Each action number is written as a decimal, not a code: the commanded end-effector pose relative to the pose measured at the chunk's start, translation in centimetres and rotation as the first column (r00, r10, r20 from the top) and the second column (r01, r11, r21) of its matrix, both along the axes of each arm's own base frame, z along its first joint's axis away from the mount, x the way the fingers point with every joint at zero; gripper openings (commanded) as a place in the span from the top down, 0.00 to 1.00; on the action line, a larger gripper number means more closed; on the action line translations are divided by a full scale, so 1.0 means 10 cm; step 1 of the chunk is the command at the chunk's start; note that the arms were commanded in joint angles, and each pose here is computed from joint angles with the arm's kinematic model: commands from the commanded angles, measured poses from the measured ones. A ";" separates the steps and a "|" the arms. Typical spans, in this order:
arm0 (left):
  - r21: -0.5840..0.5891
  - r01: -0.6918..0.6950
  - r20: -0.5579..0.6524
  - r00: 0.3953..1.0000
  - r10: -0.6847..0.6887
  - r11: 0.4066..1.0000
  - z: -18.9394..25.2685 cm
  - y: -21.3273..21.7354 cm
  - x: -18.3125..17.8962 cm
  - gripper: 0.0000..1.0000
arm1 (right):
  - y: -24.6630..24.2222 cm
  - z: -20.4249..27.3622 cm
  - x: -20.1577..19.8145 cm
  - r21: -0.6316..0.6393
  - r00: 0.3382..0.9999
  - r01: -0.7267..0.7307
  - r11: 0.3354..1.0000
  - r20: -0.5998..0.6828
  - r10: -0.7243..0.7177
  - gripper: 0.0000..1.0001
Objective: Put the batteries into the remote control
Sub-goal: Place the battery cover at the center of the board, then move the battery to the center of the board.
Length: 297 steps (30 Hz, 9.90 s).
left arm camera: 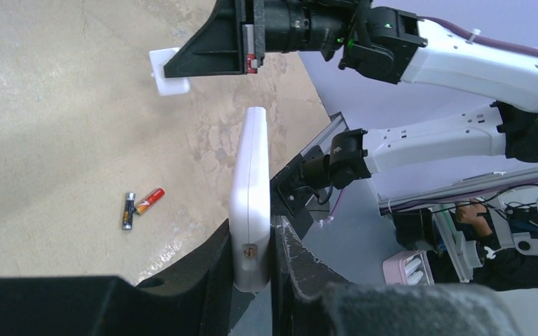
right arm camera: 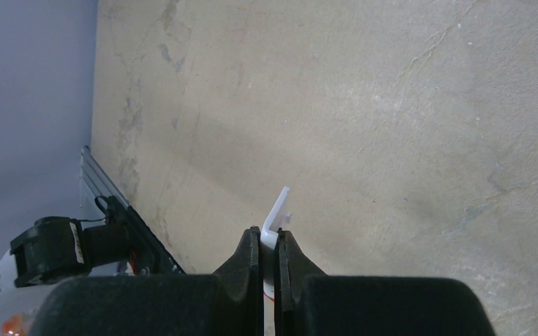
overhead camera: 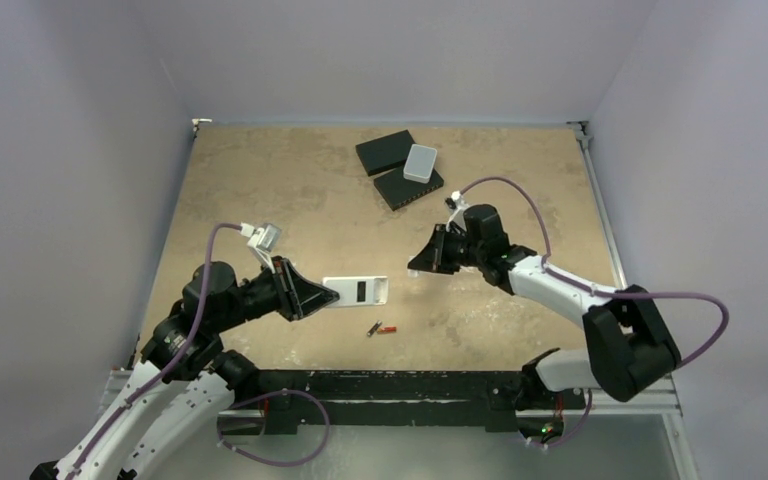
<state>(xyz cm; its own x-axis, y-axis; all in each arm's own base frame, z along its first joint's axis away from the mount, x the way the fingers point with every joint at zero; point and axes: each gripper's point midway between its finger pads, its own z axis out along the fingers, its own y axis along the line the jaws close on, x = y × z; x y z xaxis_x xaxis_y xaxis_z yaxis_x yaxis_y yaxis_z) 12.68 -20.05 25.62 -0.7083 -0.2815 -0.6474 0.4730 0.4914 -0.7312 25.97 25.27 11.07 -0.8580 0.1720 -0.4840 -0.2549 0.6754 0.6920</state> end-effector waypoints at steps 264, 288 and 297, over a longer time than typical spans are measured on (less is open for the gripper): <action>0.353 -0.099 -0.050 0.991 0.124 0.930 -0.41 0.46 0.03 0.32 | 1.20 -0.09 -0.29 -0.569 0.895 -0.126 0.813 0.288 0.340 0.70; 0.338 -0.094 -0.055 0.991 0.119 0.937 -0.46 0.43 0.02 0.32 | 0.92 -0.62 -0.09 -0.569 0.963 -0.011 0.822 0.214 0.162 0.69; 0.321 -0.089 -0.061 0.992 0.114 0.943 -0.44 0.42 0.00 0.32 | 0.86 -0.74 -0.15 -0.583 0.964 -0.035 0.812 0.194 0.182 0.71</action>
